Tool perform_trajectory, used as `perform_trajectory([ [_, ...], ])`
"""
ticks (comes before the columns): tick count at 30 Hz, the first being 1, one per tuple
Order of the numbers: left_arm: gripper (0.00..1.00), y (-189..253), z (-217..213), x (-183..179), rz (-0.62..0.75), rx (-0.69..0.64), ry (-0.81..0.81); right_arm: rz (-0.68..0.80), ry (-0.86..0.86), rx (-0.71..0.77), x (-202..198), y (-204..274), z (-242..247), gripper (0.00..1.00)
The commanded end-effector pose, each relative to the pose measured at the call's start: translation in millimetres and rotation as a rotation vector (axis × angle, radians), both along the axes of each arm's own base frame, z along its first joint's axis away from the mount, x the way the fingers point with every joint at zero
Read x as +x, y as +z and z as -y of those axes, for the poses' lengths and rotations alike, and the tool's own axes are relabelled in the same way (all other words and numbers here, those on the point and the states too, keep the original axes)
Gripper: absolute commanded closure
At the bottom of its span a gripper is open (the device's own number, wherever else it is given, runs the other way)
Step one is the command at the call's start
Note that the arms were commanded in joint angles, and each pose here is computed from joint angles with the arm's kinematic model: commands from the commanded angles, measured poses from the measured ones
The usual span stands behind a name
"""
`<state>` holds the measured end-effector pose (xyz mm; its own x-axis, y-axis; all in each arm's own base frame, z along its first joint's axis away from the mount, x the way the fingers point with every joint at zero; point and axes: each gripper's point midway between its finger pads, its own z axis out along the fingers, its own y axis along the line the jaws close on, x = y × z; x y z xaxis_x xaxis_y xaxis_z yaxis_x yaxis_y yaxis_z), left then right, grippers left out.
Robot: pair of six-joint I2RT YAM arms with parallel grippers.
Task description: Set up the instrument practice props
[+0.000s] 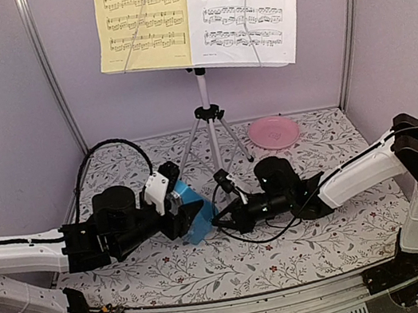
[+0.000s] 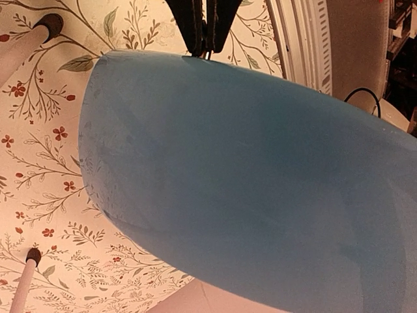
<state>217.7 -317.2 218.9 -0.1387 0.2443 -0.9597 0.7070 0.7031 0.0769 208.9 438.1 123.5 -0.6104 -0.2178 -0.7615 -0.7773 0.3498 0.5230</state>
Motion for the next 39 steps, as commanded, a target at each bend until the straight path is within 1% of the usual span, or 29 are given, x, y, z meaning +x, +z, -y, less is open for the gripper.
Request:
perform_trajectory([
  [1,0.83,64.8,6.8,5.9,0.111,-0.173,-0.002,-0.073,0.013,0.094,10.4,16.8,-5.0,1.00],
  [18,0.83,68.9,0.8,0.3,0.117,-0.202,-0.015,-0.229,0.091,0.208,8.1,9.9,-2.8,1.00],
  [23,0.83,64.9,-1.9,3.8,0.105,-0.192,0.012,-0.228,0.074,0.208,10.9,11.3,-1.6,1.00],
  [25,0.83,56.0,-1.4,10.1,0.070,-0.170,0.033,-0.220,0.056,0.184,12.0,8.6,1.6,0.94],
  [27,0.83,39.1,2.9,15.7,0.017,-0.129,0.040,-0.196,0.035,0.151,14.1,3.8,6.1,0.83],
  [30,0.83,7.6,12.7,23.6,-0.070,-0.064,0.047,-0.184,0.032,0.102,12.7,-2.8,10.7,0.55],
  [31,0.83,1.6,14.3,26.2,-0.087,-0.056,0.058,-0.177,0.035,0.090,11.5,-4.1,12.4,0.50],
  [33,0.83,-5.4,18.4,31.2,-0.101,-0.044,0.070,-0.163,0.038,0.078,8.9,-4.3,16.3,0.44],
  [39,0.83,-18.5,24.0,53.4,-0.121,-0.020,0.102,-0.128,0.000,0.051,7.0,0.9,30.4,0.31],
])
